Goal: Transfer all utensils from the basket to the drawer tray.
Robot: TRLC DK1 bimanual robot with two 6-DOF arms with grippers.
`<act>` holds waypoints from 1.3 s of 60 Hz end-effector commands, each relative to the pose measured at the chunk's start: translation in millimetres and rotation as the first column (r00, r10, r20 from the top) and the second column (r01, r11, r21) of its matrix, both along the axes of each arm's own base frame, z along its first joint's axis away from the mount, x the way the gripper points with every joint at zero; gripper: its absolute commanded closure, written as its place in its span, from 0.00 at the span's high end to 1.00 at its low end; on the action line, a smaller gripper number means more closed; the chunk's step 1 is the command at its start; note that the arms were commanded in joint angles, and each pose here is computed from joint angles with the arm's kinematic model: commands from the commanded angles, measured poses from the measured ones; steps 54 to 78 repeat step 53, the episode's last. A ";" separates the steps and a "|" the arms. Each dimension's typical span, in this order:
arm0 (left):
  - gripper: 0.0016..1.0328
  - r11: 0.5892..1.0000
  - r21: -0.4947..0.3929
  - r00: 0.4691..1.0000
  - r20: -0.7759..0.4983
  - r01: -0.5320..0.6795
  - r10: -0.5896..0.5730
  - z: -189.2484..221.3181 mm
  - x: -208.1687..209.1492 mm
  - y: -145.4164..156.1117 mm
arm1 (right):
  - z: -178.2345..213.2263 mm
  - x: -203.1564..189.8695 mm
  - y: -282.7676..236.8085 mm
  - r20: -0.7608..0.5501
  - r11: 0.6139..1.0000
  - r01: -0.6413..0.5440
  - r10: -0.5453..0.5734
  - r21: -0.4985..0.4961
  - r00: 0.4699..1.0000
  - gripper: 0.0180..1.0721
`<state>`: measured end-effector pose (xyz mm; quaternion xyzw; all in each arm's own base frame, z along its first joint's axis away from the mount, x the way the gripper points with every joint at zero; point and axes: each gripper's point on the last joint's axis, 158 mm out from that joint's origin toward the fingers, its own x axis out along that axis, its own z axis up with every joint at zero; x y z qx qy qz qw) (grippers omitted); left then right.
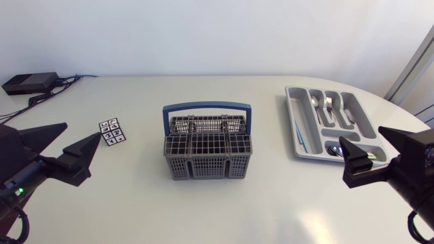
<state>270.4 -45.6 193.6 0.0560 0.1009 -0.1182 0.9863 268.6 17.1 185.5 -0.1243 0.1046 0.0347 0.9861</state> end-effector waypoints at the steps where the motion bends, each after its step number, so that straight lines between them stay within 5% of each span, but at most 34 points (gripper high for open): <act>1: 0.96 0.999 -0.030 0.999 0.005 -0.039 0.039 -10.6 -2.7 7.1 | -9.1 -2.8 -3.6 0.015 0.998 0.021 -0.022 0.054 1.000 0.95; 34: 0.96 0.975 -0.100 0.976 0.080 -0.196 0.205 -54.7 -14.6 37.9 | -36.2 -14.2 -18.9 0.141 0.967 0.066 -0.104 0.248 0.985 0.95; 78: 0.96 0.969 -0.113 0.969 0.092 -0.220 0.231 -62.2 -15.2 43.0 | -36.4 -14.3 -19.0 0.142 0.966 0.066 -0.104 0.249 0.984 0.95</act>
